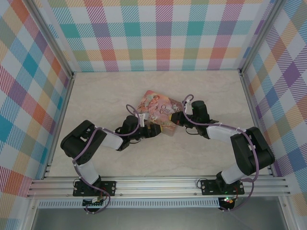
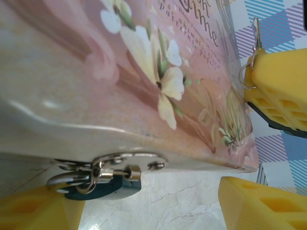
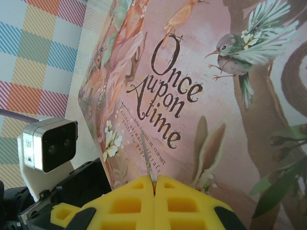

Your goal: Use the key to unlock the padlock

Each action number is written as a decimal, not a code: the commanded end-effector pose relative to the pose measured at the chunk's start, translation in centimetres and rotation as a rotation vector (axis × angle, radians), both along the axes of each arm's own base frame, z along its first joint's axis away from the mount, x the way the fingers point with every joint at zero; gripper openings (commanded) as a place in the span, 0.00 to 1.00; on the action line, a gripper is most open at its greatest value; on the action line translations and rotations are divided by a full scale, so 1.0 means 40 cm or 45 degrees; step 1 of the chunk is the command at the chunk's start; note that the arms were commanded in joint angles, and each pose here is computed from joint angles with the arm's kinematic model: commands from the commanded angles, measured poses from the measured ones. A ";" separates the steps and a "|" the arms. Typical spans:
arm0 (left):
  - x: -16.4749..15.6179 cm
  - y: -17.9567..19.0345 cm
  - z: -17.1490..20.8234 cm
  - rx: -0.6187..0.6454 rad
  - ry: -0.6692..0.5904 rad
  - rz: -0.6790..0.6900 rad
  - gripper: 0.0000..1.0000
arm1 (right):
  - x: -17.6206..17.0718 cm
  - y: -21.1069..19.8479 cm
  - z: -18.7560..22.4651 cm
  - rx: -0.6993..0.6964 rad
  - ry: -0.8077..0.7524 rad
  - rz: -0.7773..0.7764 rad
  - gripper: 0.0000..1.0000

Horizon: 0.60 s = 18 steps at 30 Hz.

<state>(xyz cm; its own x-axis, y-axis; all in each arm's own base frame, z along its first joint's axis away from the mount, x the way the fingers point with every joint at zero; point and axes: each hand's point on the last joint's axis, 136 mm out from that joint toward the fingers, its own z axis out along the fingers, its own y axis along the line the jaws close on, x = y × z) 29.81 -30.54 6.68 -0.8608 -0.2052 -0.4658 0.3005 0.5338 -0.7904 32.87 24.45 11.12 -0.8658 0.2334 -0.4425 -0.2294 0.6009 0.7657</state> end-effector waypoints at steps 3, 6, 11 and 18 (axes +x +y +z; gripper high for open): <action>0.036 -0.017 0.084 -0.107 -0.114 0.060 0.68 | -0.015 0.009 -0.030 -0.041 0.039 0.034 0.04; 0.037 -0.007 0.089 -0.116 -0.119 0.091 0.66 | -0.015 0.009 -0.032 -0.042 0.041 0.034 0.04; 0.040 -0.005 0.105 -0.146 -0.119 0.113 0.59 | -0.015 0.009 -0.033 -0.042 0.041 0.034 0.04; 0.051 0.000 0.111 -0.155 -0.118 0.150 0.52 | -0.012 0.010 -0.031 -0.040 0.038 0.034 0.04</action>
<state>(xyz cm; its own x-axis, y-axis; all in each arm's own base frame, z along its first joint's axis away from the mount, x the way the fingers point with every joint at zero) 31.15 -29.86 7.19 -0.8385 -0.3165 -0.4436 0.2267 0.5377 -0.8121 32.88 24.65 11.18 -0.8652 0.2304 -0.4455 -0.2336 0.6009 0.7644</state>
